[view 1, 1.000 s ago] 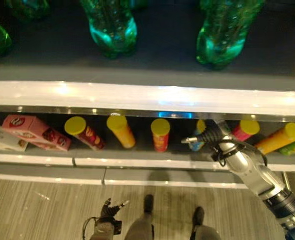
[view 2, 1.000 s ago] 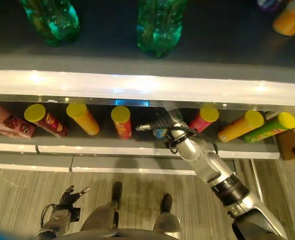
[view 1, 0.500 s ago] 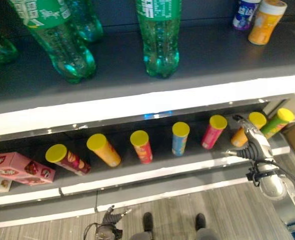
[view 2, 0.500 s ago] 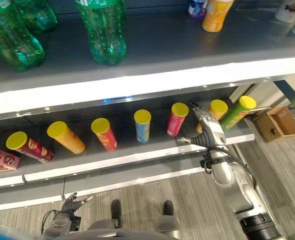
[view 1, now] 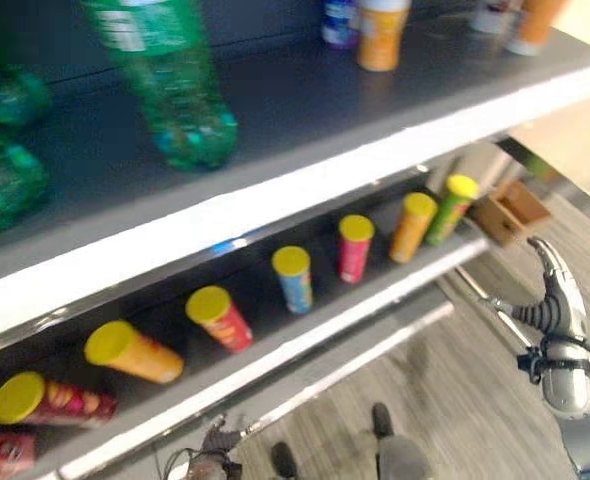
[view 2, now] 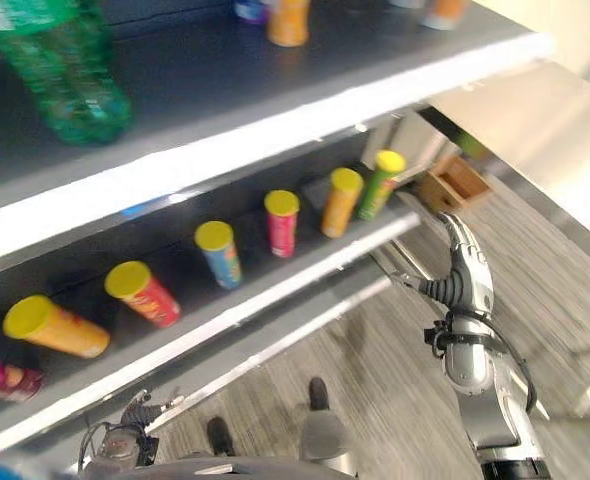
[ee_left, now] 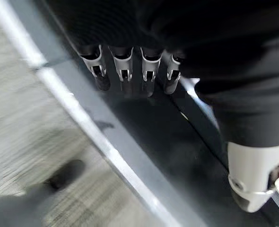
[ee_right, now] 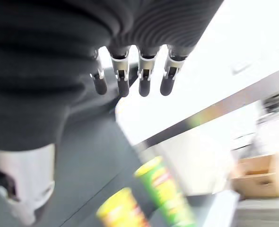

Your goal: Put the goods on the table back onto the shelves and tidy them up.

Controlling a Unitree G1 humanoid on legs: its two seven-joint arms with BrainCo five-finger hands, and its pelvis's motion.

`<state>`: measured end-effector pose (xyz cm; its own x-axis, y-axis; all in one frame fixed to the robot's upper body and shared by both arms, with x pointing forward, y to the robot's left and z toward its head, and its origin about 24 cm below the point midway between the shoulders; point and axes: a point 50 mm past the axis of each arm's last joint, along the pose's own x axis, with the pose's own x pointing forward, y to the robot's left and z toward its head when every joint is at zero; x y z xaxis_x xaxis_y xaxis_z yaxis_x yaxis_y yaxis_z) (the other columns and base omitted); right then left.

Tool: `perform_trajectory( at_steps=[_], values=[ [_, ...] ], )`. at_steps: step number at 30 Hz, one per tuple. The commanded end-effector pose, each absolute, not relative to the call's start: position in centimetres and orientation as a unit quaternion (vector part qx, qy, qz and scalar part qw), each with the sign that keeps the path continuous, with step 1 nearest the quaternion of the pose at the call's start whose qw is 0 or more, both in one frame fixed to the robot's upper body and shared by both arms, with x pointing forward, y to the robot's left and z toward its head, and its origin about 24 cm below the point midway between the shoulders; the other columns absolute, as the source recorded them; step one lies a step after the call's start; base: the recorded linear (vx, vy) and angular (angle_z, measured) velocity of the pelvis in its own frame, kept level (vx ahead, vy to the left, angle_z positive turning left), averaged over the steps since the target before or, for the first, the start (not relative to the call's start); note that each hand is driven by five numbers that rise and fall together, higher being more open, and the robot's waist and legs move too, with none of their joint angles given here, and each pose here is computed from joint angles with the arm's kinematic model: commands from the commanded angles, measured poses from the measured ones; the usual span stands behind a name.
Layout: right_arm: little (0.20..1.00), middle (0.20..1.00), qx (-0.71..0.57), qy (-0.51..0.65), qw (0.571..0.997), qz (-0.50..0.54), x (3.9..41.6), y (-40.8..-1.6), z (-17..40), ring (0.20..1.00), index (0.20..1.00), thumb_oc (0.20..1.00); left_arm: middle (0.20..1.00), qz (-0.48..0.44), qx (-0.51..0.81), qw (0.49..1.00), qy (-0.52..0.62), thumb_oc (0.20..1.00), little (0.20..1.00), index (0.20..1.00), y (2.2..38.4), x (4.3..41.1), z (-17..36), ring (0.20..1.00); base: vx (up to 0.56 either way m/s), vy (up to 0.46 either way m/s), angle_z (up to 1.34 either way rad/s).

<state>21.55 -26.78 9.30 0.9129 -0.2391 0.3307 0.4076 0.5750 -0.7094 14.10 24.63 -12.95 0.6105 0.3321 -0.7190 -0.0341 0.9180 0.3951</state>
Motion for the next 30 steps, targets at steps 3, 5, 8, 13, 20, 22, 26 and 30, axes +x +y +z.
perform_trajectory(
  at_steps=[3, 5, 8, 13, 20, 22, 26, 30],
  values=[
    [1.0, 1.0, -0.422, -0.225, 0.842, -0.25, 23.6, -27.9, 15.6, 1.0, 1.0, 1.0, 1.0, 0.127, 0.19, 0.892, 0.389, 1.0, 1.0, 1.0, 27.0, 16.0, -11.1, 1.0, -0.09, -0.289, -0.56],
    [1.0, 1.0, -0.436, -0.231, 0.83, -0.26, 23.4, -28.5, 16.5, 1.0, 1.0, 1.0, 1.0, 0.13, 0.188, 0.892, 0.39, 1.0, 1.0, 1.0, 27.2, 16.0, -11.0, 1.0, -0.07, -0.415, -0.68],
    [1.0, 1.0, -0.463, -0.231, 0.812, -0.269, 23.3, -29.6, 17.4, 1.0, 1.0, 1.0, 1.0, 0.135, 0.186, 0.891, 0.392, 1.0, 1.0, 1.0, 27.7, 15.8, -11.0, 1.0, 0.06, -0.492, -0.33],
    [1.0, 1.0, -0.495, -0.247, 0.78, -0.293, 22.2, -31.4, 19.6, 1.0, 1.0, 1.0, 1.0, 0.129, 0.157, 0.9, 0.386, 1.0, 1.0, 1.0, 26.6, 16.2, -11.1, 1.0, 0.04, -0.523, -0.33],
    [1.0, 1.0, -0.513, -0.247, 0.756, -0.324, 21.7, -32.6, 20.6, 1.0, 1.0, 1.0, 1.0, 0.12, 0.136, 0.899, 0.398, 1.0, 1.0, 1.0, 25.4, 15.5, -11.8, 1.0, 0.0, -0.337, -0.2],
    [1.0, 1.0, -0.513, -0.247, 0.753, -0.331, 21.7, -32.9, 20.7, 1.0, 1.0, 1.0, 1.0, 0.115, 0.142, 0.896, 0.405, 1.0, 1.0, 1.0, 25.3, 15.3, -12.1, 1.0, 0.07, -0.118, -0.62],
    [1.0, 1.0, -0.497, -0.239, 0.762, -0.34, 21.8, -33.6, 20.6, 1.0, 1.0, 1.0, 1.0, 0.099, 0.146, 0.887, 0.427, 1.0, 1.0, 1.0, 24.8, 14.5, -12.8, 1.0, 0.12, -0.051, -0.04],
    [1.0, 1.0, -0.475, -0.226, 0.783, -0.332, 22.3, -33.5, 19.9, 1.0, 1.0, 1.0, 1.0, 0.1, 0.139, 0.882, 0.438, 1.0, 1.0, 1.0, 24.6, 14.0, -13.1, 1.0, 0.17, 0.021, -0.29]
  ],
)
